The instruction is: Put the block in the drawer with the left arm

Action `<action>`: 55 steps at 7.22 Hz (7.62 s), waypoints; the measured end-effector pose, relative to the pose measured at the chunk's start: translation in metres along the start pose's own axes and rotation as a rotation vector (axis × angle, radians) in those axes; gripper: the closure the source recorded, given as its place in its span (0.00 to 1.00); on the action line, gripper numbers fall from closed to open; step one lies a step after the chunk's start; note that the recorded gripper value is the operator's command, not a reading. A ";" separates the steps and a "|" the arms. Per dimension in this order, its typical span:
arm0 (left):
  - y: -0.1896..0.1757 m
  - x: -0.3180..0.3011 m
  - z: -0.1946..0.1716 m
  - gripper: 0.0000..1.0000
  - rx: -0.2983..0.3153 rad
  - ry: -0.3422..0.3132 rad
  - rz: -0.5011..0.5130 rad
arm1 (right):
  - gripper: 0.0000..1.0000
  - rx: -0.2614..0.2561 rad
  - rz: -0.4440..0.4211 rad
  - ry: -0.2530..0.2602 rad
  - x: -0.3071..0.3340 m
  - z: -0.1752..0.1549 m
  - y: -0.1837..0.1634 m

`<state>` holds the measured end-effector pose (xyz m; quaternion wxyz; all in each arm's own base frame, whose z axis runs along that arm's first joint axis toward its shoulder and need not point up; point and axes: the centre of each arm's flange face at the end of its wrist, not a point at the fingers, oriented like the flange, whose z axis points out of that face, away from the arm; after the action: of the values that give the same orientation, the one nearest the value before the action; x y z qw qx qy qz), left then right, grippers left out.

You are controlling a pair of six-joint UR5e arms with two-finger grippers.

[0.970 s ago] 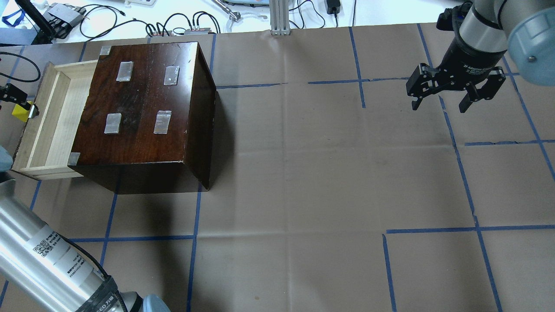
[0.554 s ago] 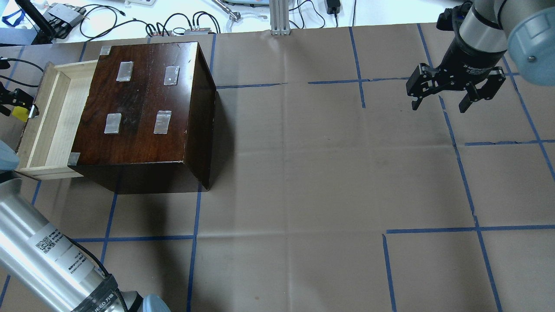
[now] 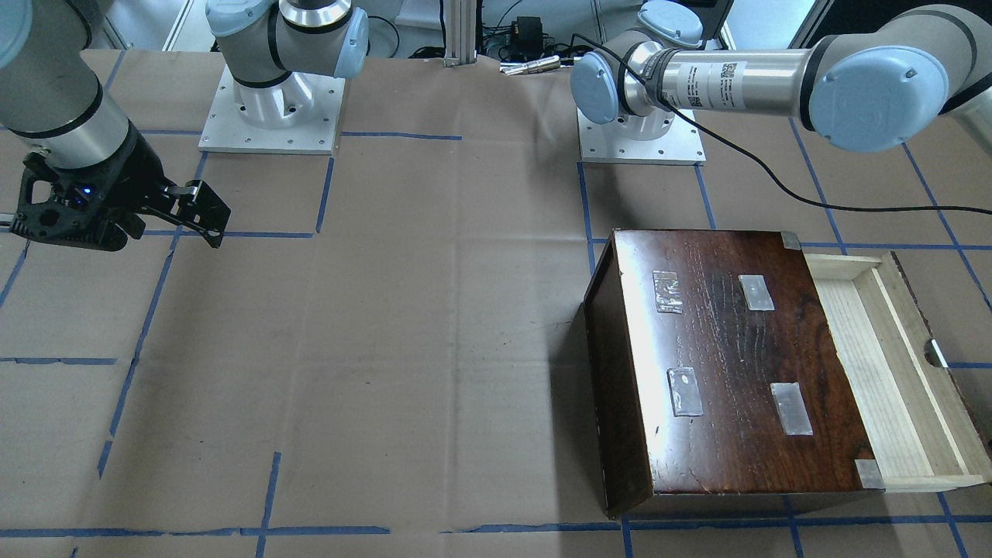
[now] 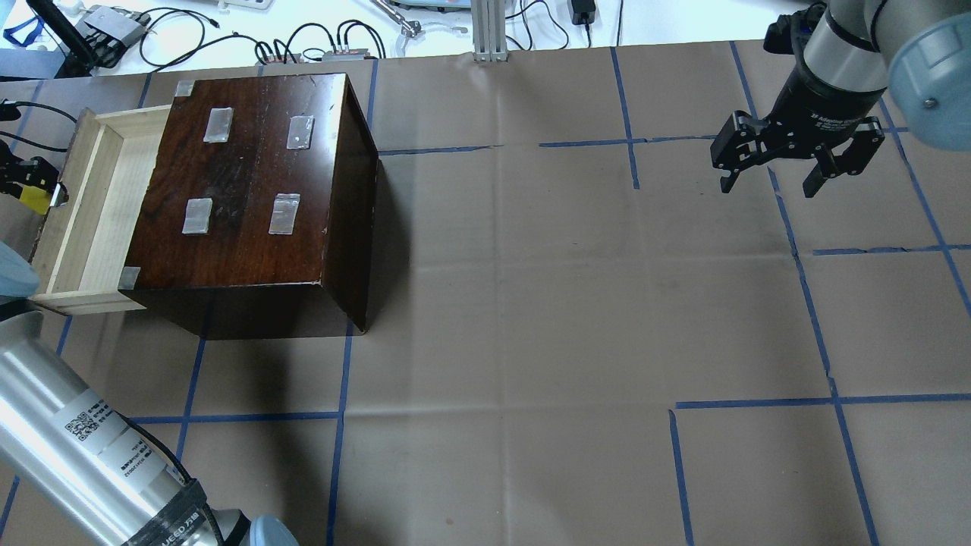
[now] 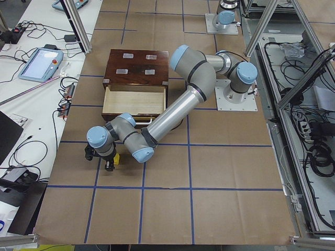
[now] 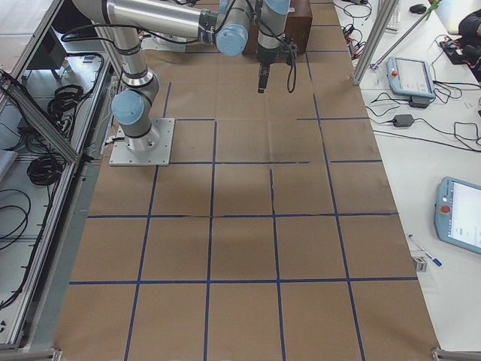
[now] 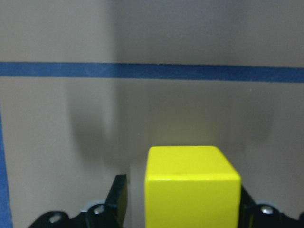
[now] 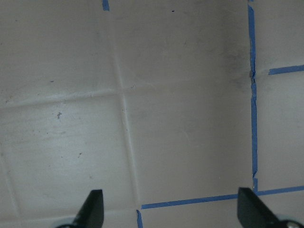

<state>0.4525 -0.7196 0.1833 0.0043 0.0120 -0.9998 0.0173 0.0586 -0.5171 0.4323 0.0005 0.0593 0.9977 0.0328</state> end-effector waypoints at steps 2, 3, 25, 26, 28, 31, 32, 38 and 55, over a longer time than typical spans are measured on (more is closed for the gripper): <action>-0.005 0.002 -0.010 1.00 0.022 0.005 0.010 | 0.00 0.000 0.000 0.000 0.000 0.000 0.000; -0.005 0.005 -0.029 1.00 0.026 0.005 0.014 | 0.00 0.000 0.000 0.000 0.000 0.000 0.000; 0.108 0.264 -0.128 0.08 -0.103 0.089 0.037 | 0.00 0.000 0.000 0.000 0.000 0.000 0.000; 0.109 0.265 -0.130 0.02 -0.101 0.089 0.037 | 0.00 0.000 0.000 0.000 0.000 0.000 0.000; 0.113 0.268 -0.156 0.02 -0.074 0.072 0.041 | 0.00 0.000 0.000 0.000 0.000 0.000 0.000; 0.142 0.287 -0.224 0.01 -0.043 0.044 0.051 | 0.00 0.000 -0.001 0.000 0.000 0.000 0.000; 0.153 0.304 -0.234 0.01 -0.055 0.052 0.056 | 0.00 0.000 0.000 0.000 0.000 0.000 0.000; 0.233 0.544 -0.244 0.01 -0.069 0.036 0.008 | 0.00 0.001 0.000 0.000 0.000 0.000 0.000; 0.238 0.589 -0.244 0.01 -0.026 -0.006 0.139 | 0.00 0.000 -0.001 0.000 0.000 0.000 0.000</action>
<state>-0.1399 -0.4878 0.4243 0.0000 -0.0575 -0.9983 0.0047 0.0586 -0.5173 0.4321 0.0005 0.0589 0.9977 0.0329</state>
